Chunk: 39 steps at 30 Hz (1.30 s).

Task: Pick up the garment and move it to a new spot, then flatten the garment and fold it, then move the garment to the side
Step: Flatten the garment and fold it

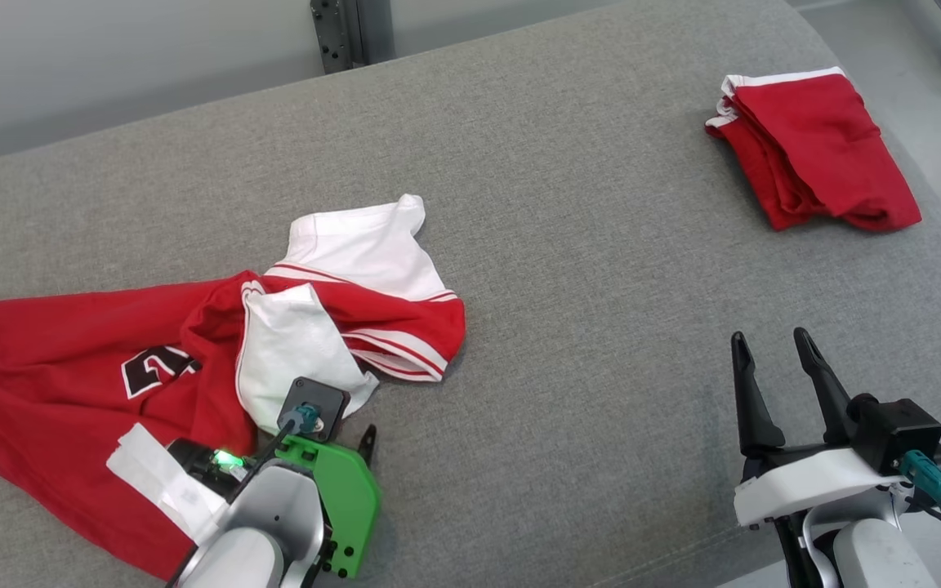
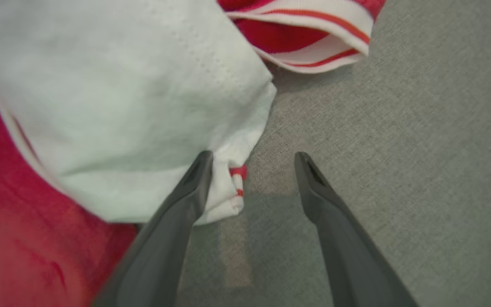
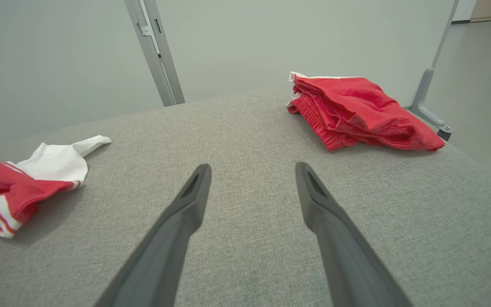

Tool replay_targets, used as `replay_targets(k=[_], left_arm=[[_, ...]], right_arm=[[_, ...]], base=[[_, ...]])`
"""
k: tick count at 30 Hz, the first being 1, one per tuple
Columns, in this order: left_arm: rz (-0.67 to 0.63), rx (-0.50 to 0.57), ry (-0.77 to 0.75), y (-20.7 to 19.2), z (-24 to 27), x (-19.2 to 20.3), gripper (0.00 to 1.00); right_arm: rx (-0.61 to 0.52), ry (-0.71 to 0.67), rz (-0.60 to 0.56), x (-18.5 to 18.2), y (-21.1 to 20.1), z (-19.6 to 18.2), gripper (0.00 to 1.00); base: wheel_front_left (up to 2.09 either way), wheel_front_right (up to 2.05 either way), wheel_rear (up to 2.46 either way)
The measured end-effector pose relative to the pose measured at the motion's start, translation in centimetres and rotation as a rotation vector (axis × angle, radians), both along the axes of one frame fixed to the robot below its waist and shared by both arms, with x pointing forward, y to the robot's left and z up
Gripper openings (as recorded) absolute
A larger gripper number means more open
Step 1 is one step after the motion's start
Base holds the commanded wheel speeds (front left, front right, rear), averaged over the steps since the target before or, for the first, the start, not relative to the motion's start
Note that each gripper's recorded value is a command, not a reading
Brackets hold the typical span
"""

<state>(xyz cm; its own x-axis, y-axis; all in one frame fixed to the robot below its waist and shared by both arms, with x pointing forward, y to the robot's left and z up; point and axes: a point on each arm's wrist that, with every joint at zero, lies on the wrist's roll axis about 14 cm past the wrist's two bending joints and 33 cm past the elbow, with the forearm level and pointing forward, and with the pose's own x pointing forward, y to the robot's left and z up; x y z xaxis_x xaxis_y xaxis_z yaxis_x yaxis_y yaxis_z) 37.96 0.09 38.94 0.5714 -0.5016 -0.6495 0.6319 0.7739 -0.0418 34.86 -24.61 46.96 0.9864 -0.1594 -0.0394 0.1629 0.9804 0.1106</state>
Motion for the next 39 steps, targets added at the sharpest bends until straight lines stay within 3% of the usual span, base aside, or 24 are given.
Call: replay_targets(k=[1,2,9,11,17,20,28,37,38,39], left_arm=[[-0.001,0.012,-0.005,0.2,-0.2,0.2,0.06],[-0.001,0.019,-0.011,0.3,-0.2,0.5,0.0],[0.02,0.022,-0.054,0.9,-0.1,1.6,0.0],[0.033,-0.024,-0.077,0.5,0.7,1.9,0.0],[0.035,-0.275,-0.172,-3.8,5.9,2.2,0.0],[-0.006,-0.455,-0.232,-7.6,10.2,2.1,0.0],[-0.101,-0.704,-0.271,-13.2,15.1,1.3,0.0],[-0.307,-0.726,-0.063,-18.6,12.0,-5.0,0.0],[-0.317,-0.722,-0.048,-18.8,11.5,-5.4,0.05],[-0.312,-0.734,-0.011,-18.8,10.9,-5.9,0.35]], right_arm=[[0.001,0.002,-0.001,0.0,0.0,-0.1,1.0],[0.001,0.004,-0.001,0.1,0.0,-0.1,1.0],[-0.001,-0.007,0.007,0.7,0.1,0.2,1.0],[-0.002,-0.009,0.008,0.7,0.1,0.2,1.0],[-0.007,-0.017,0.01,0.5,0.2,0.5,1.0],[-0.01,-0.015,0.009,0.5,0.1,0.5,1.0],[-0.021,-0.017,0.003,0.7,-0.2,0.8,1.0],[-0.031,0.011,-0.061,-0.6,-2.1,0.2,1.0],[-0.03,0.018,-0.065,-0.7,-2.2,0.0,1.0],[-0.029,0.027,-0.068,-0.8,-2.2,-0.3,1.0]], base=[[0.0,0.0,0.0],[0.0,0.0,0.0],[0.0,0.0,0.0],[0.0,0.0,0.0],[0.0,0.0,0.0],[0.0,0.0,0.0],[0.0,0.0,0.0],[0.0,0.0,0.0],[0.0,0.0,0.0],[0.0,0.0,0.0]])
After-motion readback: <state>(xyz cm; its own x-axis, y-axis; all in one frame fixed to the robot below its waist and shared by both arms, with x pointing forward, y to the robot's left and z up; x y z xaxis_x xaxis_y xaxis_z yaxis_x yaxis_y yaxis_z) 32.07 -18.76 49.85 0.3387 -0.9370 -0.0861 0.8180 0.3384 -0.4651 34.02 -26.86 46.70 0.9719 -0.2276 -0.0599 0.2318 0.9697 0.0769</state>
